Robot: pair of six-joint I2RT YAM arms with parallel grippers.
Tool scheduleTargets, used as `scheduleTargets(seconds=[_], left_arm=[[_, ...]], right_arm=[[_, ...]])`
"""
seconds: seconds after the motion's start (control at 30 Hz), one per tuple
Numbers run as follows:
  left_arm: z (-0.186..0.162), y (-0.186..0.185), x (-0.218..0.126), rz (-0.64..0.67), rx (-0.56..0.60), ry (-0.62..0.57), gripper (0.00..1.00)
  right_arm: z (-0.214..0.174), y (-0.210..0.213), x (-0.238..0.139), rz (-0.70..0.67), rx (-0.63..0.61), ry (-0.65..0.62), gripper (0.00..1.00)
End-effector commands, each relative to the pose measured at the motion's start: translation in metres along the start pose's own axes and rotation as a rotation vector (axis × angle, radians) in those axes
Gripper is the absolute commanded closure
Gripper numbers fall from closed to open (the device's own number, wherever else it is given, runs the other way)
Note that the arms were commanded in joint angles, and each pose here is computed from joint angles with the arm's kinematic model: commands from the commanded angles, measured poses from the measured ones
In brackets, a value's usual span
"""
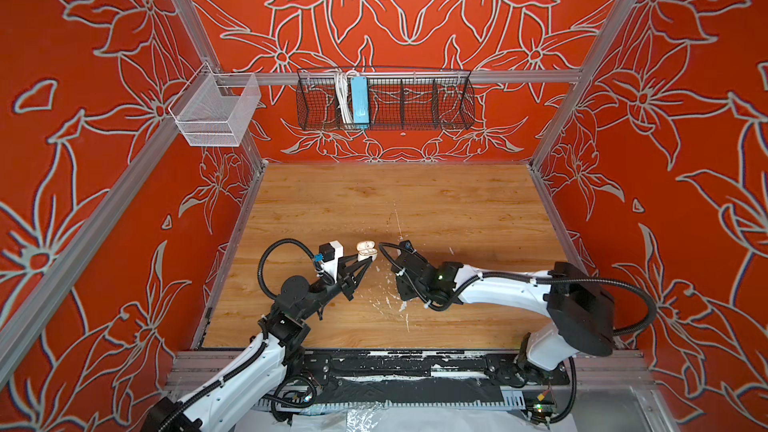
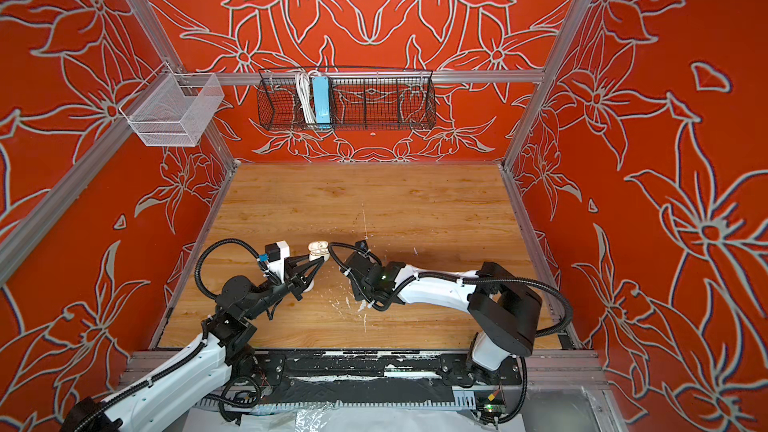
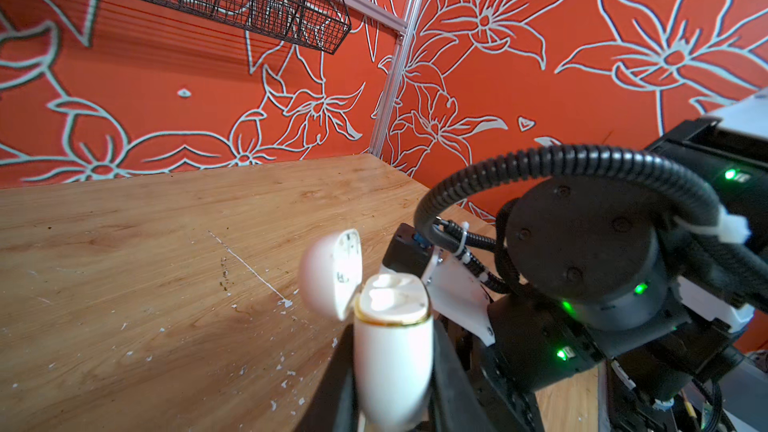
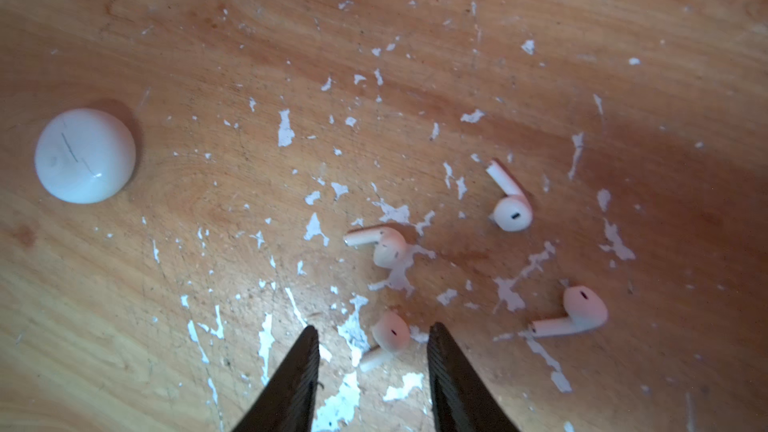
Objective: Insert the wireless bluetooth earbuds into the charging case
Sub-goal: 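Lower the right gripper toward the nearest white earbud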
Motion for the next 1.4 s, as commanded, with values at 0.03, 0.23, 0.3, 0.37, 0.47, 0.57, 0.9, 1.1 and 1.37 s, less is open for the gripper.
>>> scheduleTargets(seconds=[0.03,0.23,0.3,0.37,0.47,0.57,0.9,1.1,1.37], left_arm=[[0.015,-0.011,-0.001,-0.037,0.039,-0.057,1.0],[0.013,0.005,-0.005,0.12,-0.006,-0.07,1.0],[0.012,0.008,-0.007,0.151,-0.014,-0.075,1.0],[0.012,0.008,-0.007,0.155,-0.018,-0.081,1.0],[0.014,0.006,-0.006,0.138,-0.012,-0.076,1.0],[0.014,0.005,-0.007,0.136,-0.01,-0.076,1.0],[0.014,0.006,-0.006,0.145,-0.002,-0.072,1.0],[0.015,0.005,-0.005,0.139,-0.006,-0.07,1.0],[0.015,0.005,-0.004,0.138,-0.007,-0.064,1.0]], right_arm=[[-0.009,-0.003,0.01,-0.082,-0.016,0.071,0.54],[-0.011,-0.002,0.025,-0.131,-0.03,0.106,0.56],[-0.012,-0.004,0.026,-0.153,-0.03,0.11,0.56],[-0.014,-0.006,0.027,-0.176,-0.031,0.112,0.56],[-0.018,-0.009,0.028,-0.202,-0.031,0.115,0.56],[-0.021,-0.011,0.029,-0.214,-0.038,0.125,0.56],[-0.024,-0.013,0.013,-0.202,-0.034,0.096,0.56],[-0.02,-0.005,0.011,-0.172,-0.055,0.094,0.52],[-0.02,0.0,0.021,-0.198,-0.09,0.132,0.47]])
Point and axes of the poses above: each gripper's point midway between its finger pads, its own x axis out along the fingers, its own y axis along the line the jaws close on, z = x × y, the point moved 8 cm from there along -x, back along the fingers, and after that the axes turned 14 degrees about -x, right-handed, at the moved point
